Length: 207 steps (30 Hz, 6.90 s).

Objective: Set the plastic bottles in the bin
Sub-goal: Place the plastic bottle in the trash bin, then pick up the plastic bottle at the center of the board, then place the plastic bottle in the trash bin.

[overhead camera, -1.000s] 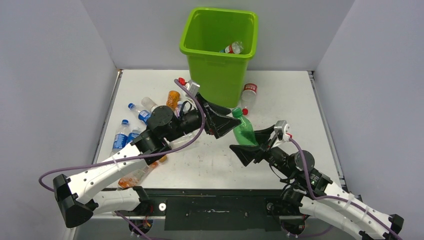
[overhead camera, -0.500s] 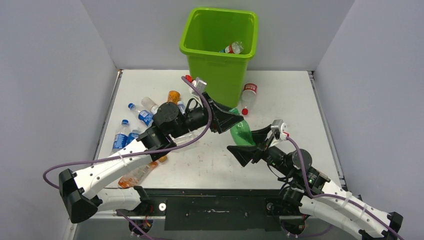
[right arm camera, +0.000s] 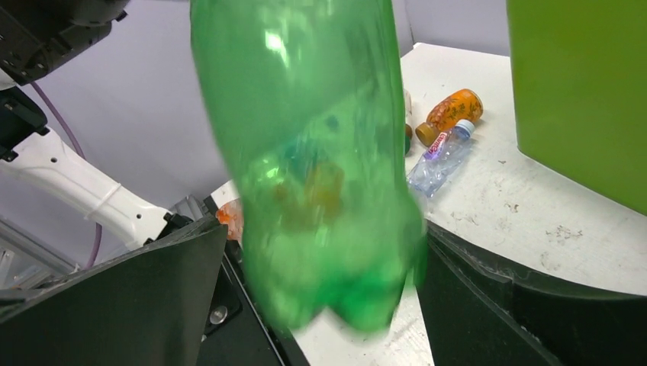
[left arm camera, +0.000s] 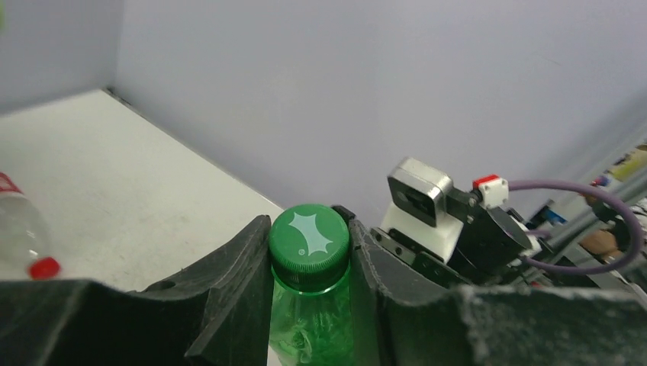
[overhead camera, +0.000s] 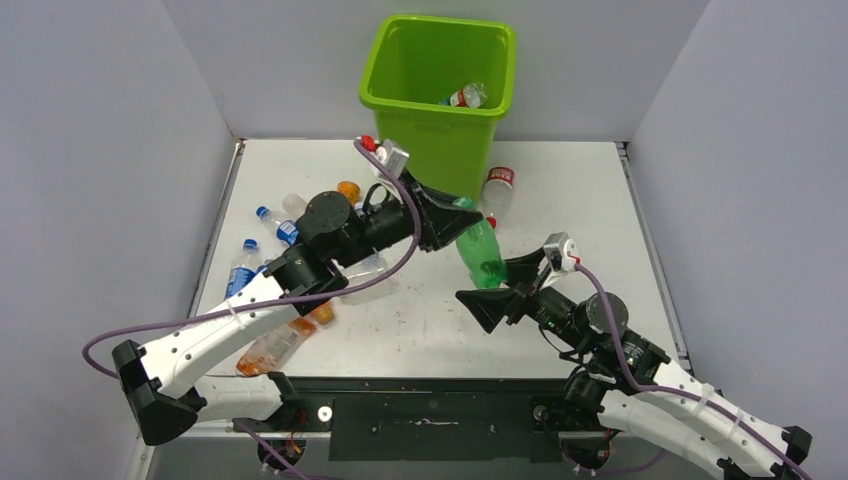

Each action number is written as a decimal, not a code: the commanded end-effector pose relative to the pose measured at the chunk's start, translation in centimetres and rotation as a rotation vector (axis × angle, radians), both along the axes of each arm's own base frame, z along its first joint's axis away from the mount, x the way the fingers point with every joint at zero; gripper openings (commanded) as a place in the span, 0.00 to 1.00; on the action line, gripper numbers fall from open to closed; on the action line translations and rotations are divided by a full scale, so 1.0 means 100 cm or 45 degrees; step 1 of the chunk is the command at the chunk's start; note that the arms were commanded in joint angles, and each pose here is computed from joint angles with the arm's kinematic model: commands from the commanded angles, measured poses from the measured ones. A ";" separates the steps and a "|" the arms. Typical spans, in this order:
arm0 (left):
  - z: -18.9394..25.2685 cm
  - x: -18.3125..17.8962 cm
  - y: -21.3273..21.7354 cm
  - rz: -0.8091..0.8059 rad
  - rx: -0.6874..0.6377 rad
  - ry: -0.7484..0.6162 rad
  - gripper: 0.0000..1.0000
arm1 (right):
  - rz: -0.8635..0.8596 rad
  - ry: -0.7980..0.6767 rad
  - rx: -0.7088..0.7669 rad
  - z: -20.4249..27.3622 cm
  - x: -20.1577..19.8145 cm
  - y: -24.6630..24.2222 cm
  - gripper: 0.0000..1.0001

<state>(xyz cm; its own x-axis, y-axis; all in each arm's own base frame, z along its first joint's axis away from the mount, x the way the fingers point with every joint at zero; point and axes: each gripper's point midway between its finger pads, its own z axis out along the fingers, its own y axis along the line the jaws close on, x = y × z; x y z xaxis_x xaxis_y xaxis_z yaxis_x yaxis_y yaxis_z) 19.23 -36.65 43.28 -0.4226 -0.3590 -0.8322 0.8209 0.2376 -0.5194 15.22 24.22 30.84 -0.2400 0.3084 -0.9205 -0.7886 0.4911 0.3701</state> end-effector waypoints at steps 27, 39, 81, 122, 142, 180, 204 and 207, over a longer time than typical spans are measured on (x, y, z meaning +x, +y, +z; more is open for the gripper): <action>0.192 0.249 0.065 0.947 -0.347 -0.903 0.00 | -0.565 0.281 0.122 -0.054 0.038 -0.073 0.90; 0.173 0.304 0.074 1.053 -0.488 -0.794 0.88 | -0.599 0.323 -0.026 -0.084 0.051 -0.060 0.90; -0.159 0.078 0.220 1.042 0.799 0.143 0.96 | -0.565 0.335 -0.195 -0.107 0.064 -0.034 0.90; -0.186 0.080 0.241 1.157 0.725 0.302 0.96 | -1.233 0.633 -0.184 -0.197 0.245 -0.099 0.96; -0.185 0.076 0.240 1.151 0.734 0.274 0.96 | -1.255 0.737 -0.249 -0.256 0.319 -0.101 0.92; -0.121 0.030 0.195 0.832 0.379 -0.300 0.96 | -0.255 0.758 -0.601 -0.116 0.003 -0.029 0.05; -0.166 -0.025 0.112 0.125 1.425 -1.818 0.96 | 0.314 0.708 -0.805 -0.078 -0.050 0.008 0.05; -0.174 -0.022 0.108 0.071 1.494 -1.849 0.96 | 0.345 0.699 -0.789 -0.071 -0.054 0.011 0.05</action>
